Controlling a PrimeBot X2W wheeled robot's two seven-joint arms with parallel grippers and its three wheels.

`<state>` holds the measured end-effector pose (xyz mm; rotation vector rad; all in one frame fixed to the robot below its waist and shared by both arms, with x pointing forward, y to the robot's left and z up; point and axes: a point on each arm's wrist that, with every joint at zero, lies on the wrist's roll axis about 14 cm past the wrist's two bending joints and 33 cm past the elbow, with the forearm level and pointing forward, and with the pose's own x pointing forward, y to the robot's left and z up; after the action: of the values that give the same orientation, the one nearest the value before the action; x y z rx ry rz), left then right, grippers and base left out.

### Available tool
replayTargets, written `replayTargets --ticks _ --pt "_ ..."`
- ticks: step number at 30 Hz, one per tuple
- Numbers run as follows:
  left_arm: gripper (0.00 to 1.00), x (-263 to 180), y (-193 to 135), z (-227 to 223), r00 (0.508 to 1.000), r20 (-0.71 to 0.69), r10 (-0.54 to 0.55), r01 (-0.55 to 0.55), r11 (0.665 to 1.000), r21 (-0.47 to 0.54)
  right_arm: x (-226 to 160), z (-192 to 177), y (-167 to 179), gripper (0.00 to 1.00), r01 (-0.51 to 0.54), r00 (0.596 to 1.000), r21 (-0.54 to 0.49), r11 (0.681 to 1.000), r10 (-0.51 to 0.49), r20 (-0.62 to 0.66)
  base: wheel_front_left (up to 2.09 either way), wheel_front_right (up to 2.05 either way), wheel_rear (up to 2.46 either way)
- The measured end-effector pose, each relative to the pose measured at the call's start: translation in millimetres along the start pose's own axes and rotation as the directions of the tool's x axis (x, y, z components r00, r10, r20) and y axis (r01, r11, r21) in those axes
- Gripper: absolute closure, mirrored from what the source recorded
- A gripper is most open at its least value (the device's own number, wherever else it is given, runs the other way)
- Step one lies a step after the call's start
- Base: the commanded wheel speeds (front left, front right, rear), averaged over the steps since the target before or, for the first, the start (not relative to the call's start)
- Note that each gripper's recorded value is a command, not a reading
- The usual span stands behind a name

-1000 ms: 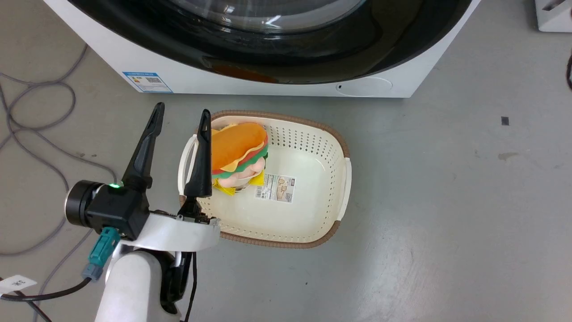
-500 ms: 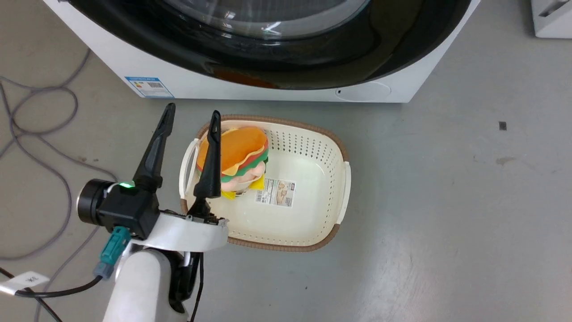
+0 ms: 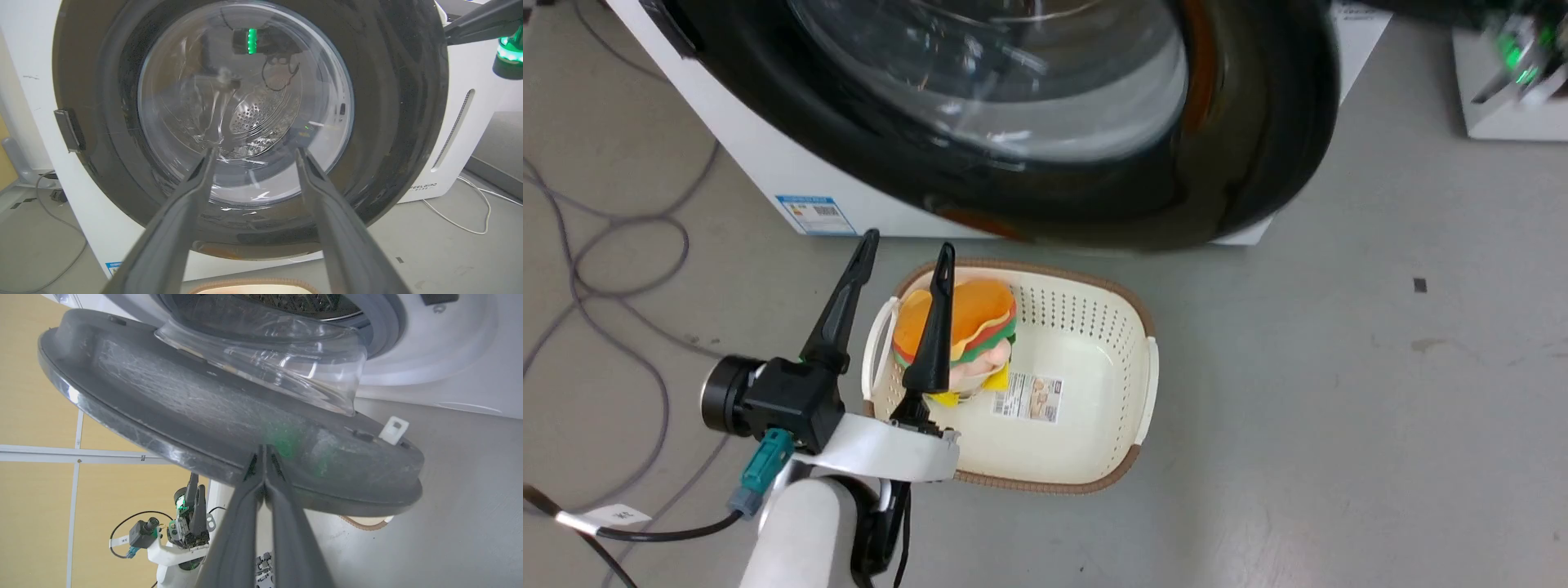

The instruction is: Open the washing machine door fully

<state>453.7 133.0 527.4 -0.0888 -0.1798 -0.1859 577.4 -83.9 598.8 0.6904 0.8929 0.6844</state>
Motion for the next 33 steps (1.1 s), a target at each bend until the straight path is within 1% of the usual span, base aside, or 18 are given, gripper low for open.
replayTargets --ticks 5,12,13,18,24,33 --pt "0.00 -8.9 -4.1 3.6 1.000 -0.004 -0.004 0.004 1.000 -0.001 3.0 -41.1 9.6 1.00 -0.037 0.995 -0.017 0.999 0.036 -0.093 0.00 0.00 0.00" --pt "0.00 -22.1 -7.9 9.0 1.000 -0.008 -0.005 0.005 1.000 0.009 -7.0 -82.7 28.4 1.00 -0.100 0.982 -0.034 0.994 0.093 -0.163 0.00 0.00 0.00" --pt "0.00 -31.0 -8.8 7.6 1.000 -0.022 -0.004 0.004 1.000 0.020 -12.1 -101.6 40.1 1.00 -0.135 0.973 -0.043 0.990 0.125 -0.192 0.00 0.00 0.00" --pt "0.00 -46.3 -6.8 5.4 0.999 -0.045 0.007 -0.005 0.999 0.038 -17.1 -136.7 63.3 1.00 -0.212 0.950 -0.050 0.976 0.194 -0.246 0.00 0.00 0.00" --pt "0.00 -62.7 2.2 4.2 0.997 -0.064 0.033 -0.029 0.998 0.061 -16.3 -184.7 86.1 1.00 -0.300 0.897 -0.036 0.953 0.269 -0.351 0.00 0.00 0.00" --pt "0.00 -77.0 12.7 5.0 0.995 -0.073 0.073 -0.067 0.994 0.082 -14.1 -223.4 113.8 1.00 -0.387 0.838 -0.046 0.921 0.330 -0.435 0.00 0.00 0.00"
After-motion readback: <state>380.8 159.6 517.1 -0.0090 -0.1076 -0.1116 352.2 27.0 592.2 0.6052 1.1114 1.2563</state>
